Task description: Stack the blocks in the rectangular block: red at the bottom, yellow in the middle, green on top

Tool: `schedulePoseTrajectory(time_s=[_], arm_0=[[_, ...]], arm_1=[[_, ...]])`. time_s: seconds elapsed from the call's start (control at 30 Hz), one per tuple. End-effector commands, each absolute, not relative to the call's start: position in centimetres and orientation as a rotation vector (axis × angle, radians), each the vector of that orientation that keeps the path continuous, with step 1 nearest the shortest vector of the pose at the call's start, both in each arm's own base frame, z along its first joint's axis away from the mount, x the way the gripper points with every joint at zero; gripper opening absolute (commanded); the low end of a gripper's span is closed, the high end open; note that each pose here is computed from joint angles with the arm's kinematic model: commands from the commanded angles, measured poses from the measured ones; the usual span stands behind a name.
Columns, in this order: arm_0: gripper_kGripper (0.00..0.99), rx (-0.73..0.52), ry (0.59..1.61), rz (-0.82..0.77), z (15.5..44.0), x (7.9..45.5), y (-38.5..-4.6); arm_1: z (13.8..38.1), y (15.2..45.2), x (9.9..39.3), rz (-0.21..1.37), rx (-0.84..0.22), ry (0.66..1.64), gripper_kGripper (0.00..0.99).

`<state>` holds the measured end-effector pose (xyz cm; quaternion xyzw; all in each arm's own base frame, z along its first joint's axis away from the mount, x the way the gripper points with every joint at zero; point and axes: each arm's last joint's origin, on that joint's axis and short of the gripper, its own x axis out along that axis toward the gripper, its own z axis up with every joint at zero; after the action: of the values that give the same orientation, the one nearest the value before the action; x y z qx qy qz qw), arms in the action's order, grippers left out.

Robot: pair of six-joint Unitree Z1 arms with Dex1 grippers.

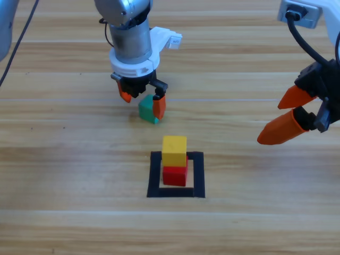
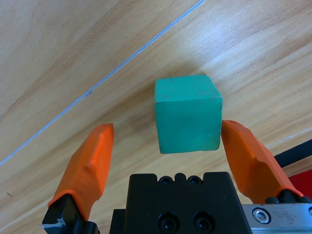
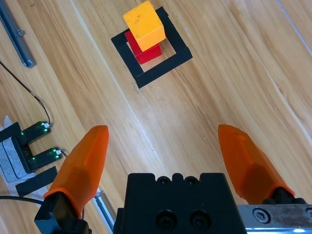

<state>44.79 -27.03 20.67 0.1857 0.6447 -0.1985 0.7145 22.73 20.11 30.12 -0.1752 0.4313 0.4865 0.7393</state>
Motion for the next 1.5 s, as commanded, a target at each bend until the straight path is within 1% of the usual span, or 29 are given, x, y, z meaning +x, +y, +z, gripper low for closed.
schedulePoseTrajectory(time_s=[0.03, 0.43, 0.5, 0.53, 0.6, 0.63, 0.7, 0.73, 0.83, 0.9, 0.97, 1.03, 1.1, 1.17, 1.2, 1.3, 1.4, 1.43, 1.5], arm_0=[[0.913, 0.450, 1.472, -0.439, 17.5, 44.3, -29.2], [0.897, 0.440, 1.485, -0.414, 16.7, 44.1, -29.8], [0.862, 0.438, 1.487, -0.412, 16.5, 44.1, -29.8], [0.822, 0.438, 1.488, -0.410, 16.3, 44.2, -29.9], [0.773, 0.438, 1.488, -0.408, 16.1, 44.3, -29.9], [0.733, 0.435, 1.489, -0.408, 16.0, 44.3, -29.9], [0.600, 0.432, 1.483, -0.406, 16.0, 44.4, -30.0], [0.491, 0.429, 1.479, -0.405, 16.1, 44.5, -30.0], [0.210, 0.424, 1.469, -0.382, 16.4, 44.6, -29.9], [0.000, 0.419, 1.465, -0.355, 16.8, 44.7, -29.6], [0.000, 0.401, 1.459, -0.331, 17.4, 44.8, -29.2], [0.000, 0.383, 1.449, -0.321, 18.5, 44.7, -29.0], [0.000, 0.324, 1.450, -0.285, 20.3, 44.8, -27.8], [0.000, 0.249, 1.442, -0.285, 22.7, 44.8, -26.7], [0.000, 0.193, 1.434, -0.273, 24.7, 44.5, -25.8], [0.000, 0.104, 1.404, -0.265, 29.2, 42.5, -24.5], [0.000, 0.033, 1.366, -0.246, 33.7, 39.6, -22.9], [0.000, 0.015, 1.361, -0.238, 34.9, 38.5, -22.2], [0.000, -0.005, 1.362, -0.223, 36.3, 36.7, -21.3]], arm_1=[[31.1, 18.9, 22.2, 1.048, -0.382, 0.884, 0.989], [30.9, 18.9, 22.1, 1.055, -0.385, 0.890, 0.988], [30.9, 18.8, 22.0, 1.056, -0.384, 0.890, 0.988], [30.9, 18.8, 22.0, 1.057, -0.383, 0.890, 0.988], [30.9, 18.8, 22.0, 1.059, -0.382, 0.889, 0.988], [30.9, 18.8, 21.9, 1.059, -0.382, 0.889, 0.988], [31.0, 18.7, 21.9, 1.059, -0.382, 0.887, 0.988], [31.0, 18.7, 21.9, 1.059, -0.382, 0.887, 0.988], [31.0, 18.7, 21.8, 1.059, -0.382, 0.885, 0.988], [31.1, 18.7, 21.8, 1.060, -0.381, 0.884, 0.986], [31.1, 18.6, 21.7, 1.060, -0.381, 0.884, 0.986], [31.1, 18.6, 21.7, 1.062, -0.380, 0.884, 0.986], [31.1, 18.6, 21.7, 1.062, -0.380, 0.884, 0.986], [31.1, 18.6, 21.6, 1.062, -0.380, 0.882, 0.986], [31.1, 18.6, 21.6, 1.062, -0.380, 0.884, 0.986], [31.1, 18.6, 21.6, 1.063, -0.379, 0.882, 0.986], [31.1, 18.6, 21.6, 1.063, -0.379, 0.884, 0.986], [31.1, 18.6, 21.6, 1.065, -0.378, 0.882, 0.986], [31.1, 18.6, 21.6, 1.065, -0.378, 0.882, 0.986]])
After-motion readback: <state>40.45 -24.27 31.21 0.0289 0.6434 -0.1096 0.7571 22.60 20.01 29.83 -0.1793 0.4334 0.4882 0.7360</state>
